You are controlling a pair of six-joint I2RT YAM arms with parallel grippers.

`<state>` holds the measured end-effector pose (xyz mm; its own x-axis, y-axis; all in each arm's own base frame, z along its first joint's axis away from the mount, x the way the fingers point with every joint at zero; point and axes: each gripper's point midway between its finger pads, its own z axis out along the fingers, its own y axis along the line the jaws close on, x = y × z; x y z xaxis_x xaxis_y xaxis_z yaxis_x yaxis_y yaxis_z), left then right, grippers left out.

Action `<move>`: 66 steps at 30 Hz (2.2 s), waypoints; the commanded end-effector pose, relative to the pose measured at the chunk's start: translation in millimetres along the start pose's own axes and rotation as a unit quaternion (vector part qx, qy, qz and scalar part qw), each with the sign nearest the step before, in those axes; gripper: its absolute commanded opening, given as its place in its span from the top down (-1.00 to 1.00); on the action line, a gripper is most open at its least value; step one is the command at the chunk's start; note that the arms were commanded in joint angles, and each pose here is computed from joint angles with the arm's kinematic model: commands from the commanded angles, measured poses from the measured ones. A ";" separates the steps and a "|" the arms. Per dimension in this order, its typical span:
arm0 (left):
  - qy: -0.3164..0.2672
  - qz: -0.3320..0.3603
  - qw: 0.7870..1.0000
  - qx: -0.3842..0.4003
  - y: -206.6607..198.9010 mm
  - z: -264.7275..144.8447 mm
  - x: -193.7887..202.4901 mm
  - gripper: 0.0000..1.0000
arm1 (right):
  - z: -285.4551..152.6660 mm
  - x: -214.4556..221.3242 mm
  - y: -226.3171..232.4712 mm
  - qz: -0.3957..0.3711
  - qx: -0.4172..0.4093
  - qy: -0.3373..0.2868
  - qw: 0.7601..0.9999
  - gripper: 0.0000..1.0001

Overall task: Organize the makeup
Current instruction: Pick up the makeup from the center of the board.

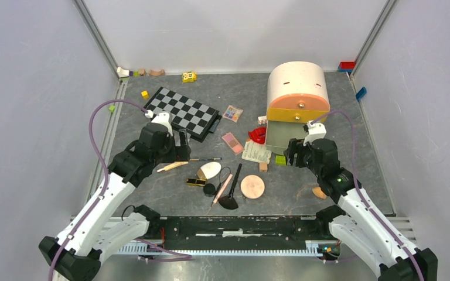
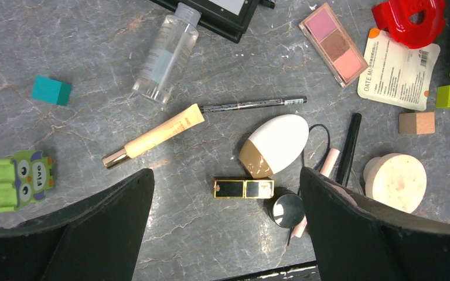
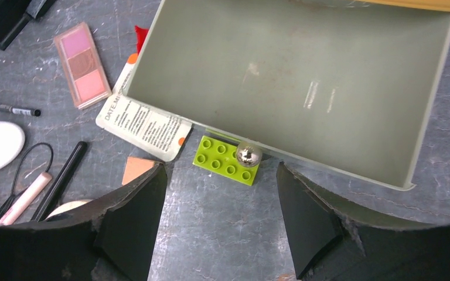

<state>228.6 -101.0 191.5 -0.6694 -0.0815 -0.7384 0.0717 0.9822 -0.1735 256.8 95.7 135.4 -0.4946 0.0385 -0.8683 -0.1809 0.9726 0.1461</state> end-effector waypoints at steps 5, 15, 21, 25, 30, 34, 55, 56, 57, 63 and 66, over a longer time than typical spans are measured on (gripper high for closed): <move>0.023 -0.058 0.998 0.017 -14.3 16.7 9.4 -1.00 | -4.8 3.3 13.5 -0.006 -0.041 0.006 0.999 -0.50; 0.052 -0.101 0.994 0.003 -13.3 37.8 32.8 -0.88 | -6.1 31.0 9.4 -0.003 -0.040 0.037 0.999 -0.52; 0.082 -0.106 0.991 -0.016 -14.6 52.0 49.4 -0.78 | -3.8 46.4 8.2 -0.004 -0.042 0.054 0.998 -0.51; 0.085 -0.116 0.989 -0.036 -13.6 57.2 59.9 -0.77 | -5.5 50.6 7.6 -0.008 -0.044 0.055 0.997 -0.52; 0.057 -0.119 0.989 -0.063 -4.0 60.8 49.9 -0.84 | -6.6 49.8 6.5 -0.012 -0.042 0.052 0.998 -0.52; 0.048 -0.113 0.989 -0.081 5.6 69.1 28.1 -0.90 | -6.4 53.6 7.3 -0.015 -0.046 0.060 0.997 -0.51; 0.028 0.002 0.986 -0.162 57.9 175.8 -24.3 -0.89 | -8.3 60.2 20.5 -0.024 -0.089 0.076 0.993 -0.54; 0.033 0.006 0.985 -0.167 59.5 178.5 -21.7 -0.89 | -7.9 61.4 20.7 -0.023 -0.089 0.077 0.993 -0.54; 0.041 0.009 0.984 -0.171 61.1 182.3 -17.3 -0.88 | -7.3 62.6 21.3 -0.025 -0.091 0.079 0.992 -0.54; 0.091 0.005 0.981 -0.169 61.4 200.3 11.5 -0.52 | -4.3 69.1 21.5 -0.027 -0.094 0.091 0.991 -0.53; 0.105 -0.004 0.982 -0.156 57.6 201.8 23.3 -0.32 | -4.4 69.5 21.1 -0.026 -0.093 0.090 0.991 -0.53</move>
<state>359.0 -74.6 31.0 -0.8171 -0.0846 -0.5703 -0.1584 0.9840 0.0811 212.5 115.0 77.9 -0.6429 -0.0595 -0.7637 -0.3316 0.9203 0.2074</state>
